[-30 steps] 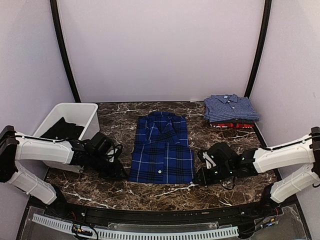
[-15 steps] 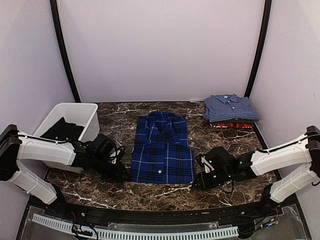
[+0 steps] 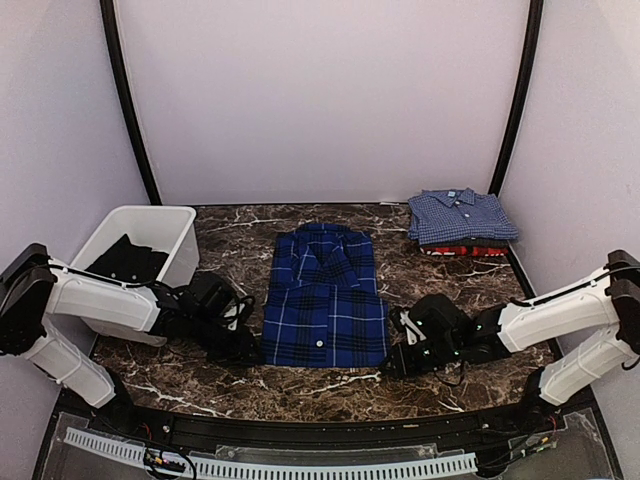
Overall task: Fold and stack the long sleeve shirts
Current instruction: Pick up the 2/3-rectangle-folded shirt from the center of the board.
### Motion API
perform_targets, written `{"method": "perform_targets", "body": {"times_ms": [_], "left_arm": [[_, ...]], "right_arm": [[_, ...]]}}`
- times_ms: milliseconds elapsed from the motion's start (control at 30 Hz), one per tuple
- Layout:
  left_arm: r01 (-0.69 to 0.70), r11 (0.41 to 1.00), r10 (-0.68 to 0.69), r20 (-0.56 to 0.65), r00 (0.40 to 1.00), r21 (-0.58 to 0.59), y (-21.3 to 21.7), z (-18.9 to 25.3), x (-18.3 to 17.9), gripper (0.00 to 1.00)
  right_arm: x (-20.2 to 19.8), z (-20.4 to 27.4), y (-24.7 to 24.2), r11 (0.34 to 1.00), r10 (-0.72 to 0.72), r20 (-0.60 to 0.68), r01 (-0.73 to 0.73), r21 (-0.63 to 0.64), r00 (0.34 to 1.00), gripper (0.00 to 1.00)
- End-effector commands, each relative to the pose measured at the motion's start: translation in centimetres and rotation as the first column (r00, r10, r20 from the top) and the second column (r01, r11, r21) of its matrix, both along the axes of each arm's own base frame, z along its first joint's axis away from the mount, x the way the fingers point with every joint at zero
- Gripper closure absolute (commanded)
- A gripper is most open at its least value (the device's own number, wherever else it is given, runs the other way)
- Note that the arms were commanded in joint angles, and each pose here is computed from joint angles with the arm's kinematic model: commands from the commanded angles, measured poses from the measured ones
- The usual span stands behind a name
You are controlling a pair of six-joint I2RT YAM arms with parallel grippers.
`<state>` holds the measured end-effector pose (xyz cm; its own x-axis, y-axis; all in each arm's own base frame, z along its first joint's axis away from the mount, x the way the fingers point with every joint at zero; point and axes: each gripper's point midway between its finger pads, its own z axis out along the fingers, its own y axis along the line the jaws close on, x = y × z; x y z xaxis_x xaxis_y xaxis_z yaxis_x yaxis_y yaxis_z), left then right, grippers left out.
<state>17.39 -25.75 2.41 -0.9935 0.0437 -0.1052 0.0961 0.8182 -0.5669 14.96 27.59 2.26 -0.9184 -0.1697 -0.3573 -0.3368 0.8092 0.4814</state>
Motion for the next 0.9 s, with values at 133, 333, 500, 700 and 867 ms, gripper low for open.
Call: {"method": "perform_targets", "body": {"times_ms": [133,333,500,700,867], "left_arm": [[0.001,1.000,0.000,-0.025,1.000,0.018,0.2,-1.0,-0.8,0.74],[-0.005,1.000,0.005,-0.027,1.000,0.028,0.5,-1.0,-0.9,0.73],[-0.007,1.000,0.008,-0.033,0.999,0.026,0.4,-1.1,-0.9,0.74],[-0.006,1.000,0.007,-0.034,0.999,0.026,0.3,-1.1,-0.9,0.75],[-0.006,1.000,0.007,-0.034,0.999,0.024,0.4,-1.1,-1.0,0.75]], "right_arm": [[0.3,-0.4,0.0,1.000,-0.013,0.023,0.013,-0.002,1.000,0.72],[0.7,0.9,-0.6,0.994,-0.081,0.025,0.079,0.076,0.996,0.66],[0.6,1.0,-1.2,0.984,-0.115,-0.019,0.116,0.136,0.993,0.67],[0.6,1.0,-0.9,0.974,-0.121,-0.048,0.128,0.187,0.992,0.69],[0.5,0.7,-0.4,0.971,-0.112,-0.069,0.124,0.204,0.991,0.70]]}}
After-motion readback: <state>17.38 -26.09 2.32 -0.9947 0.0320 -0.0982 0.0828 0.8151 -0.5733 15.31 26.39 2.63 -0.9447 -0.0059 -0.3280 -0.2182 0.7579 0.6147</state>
